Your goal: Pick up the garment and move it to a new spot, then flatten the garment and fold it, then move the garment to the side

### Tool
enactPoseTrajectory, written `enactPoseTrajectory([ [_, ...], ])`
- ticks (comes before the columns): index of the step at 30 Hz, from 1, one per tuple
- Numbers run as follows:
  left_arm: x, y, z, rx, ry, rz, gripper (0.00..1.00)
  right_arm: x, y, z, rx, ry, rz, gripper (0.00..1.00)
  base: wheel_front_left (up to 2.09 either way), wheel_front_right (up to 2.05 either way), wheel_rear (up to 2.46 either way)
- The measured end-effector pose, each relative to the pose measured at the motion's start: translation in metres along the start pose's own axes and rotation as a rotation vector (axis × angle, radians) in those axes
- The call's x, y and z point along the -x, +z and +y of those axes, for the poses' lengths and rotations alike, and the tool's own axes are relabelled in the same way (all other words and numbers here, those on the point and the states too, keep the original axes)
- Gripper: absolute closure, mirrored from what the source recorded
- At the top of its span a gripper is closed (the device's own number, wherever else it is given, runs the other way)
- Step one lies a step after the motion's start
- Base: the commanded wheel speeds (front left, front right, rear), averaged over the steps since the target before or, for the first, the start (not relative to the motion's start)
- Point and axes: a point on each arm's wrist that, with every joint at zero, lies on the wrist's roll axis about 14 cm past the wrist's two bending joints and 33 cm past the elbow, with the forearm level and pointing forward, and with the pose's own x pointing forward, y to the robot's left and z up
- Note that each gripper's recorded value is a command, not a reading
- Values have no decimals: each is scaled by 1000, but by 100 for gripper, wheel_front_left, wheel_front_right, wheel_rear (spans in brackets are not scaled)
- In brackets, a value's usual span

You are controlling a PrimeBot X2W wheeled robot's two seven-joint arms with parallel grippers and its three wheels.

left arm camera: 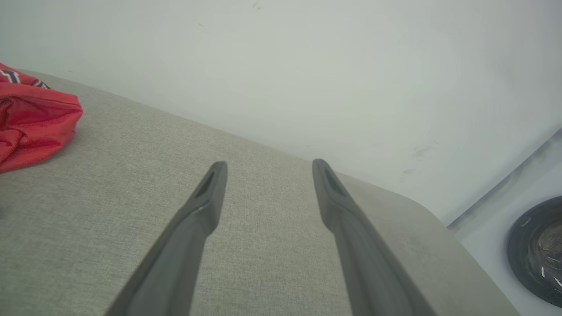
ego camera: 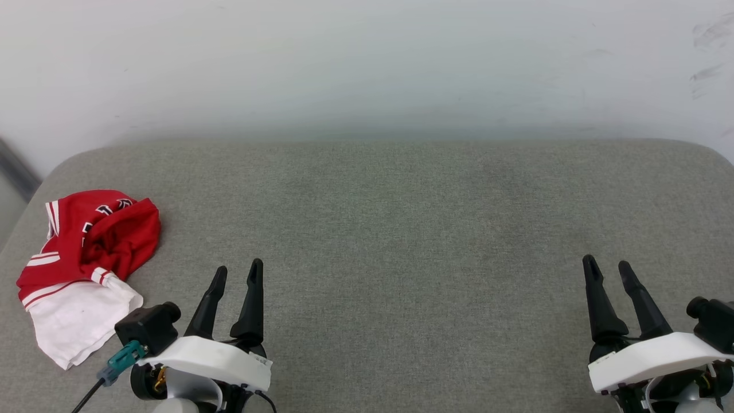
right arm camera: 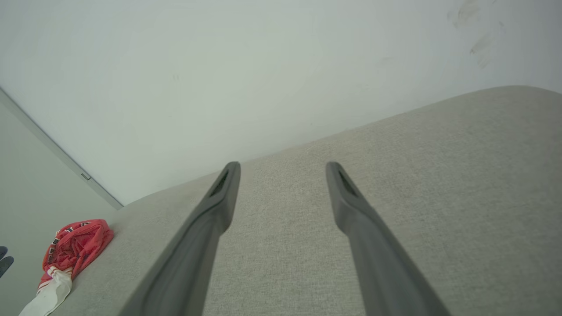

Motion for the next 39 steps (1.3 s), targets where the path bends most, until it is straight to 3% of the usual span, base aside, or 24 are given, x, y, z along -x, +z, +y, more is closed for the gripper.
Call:
enactPoseTrajectory([
  [20, 2, -9, -6, -207, -36, 12, 0, 2, -2, 7, 212, 22, 21, 0, 0, 0, 0],
  [39, 2, -9, -13, -340, -71, -5, 0, 4, -1, 7, 339, 26, 18, 0, 0, 0, 0],
])
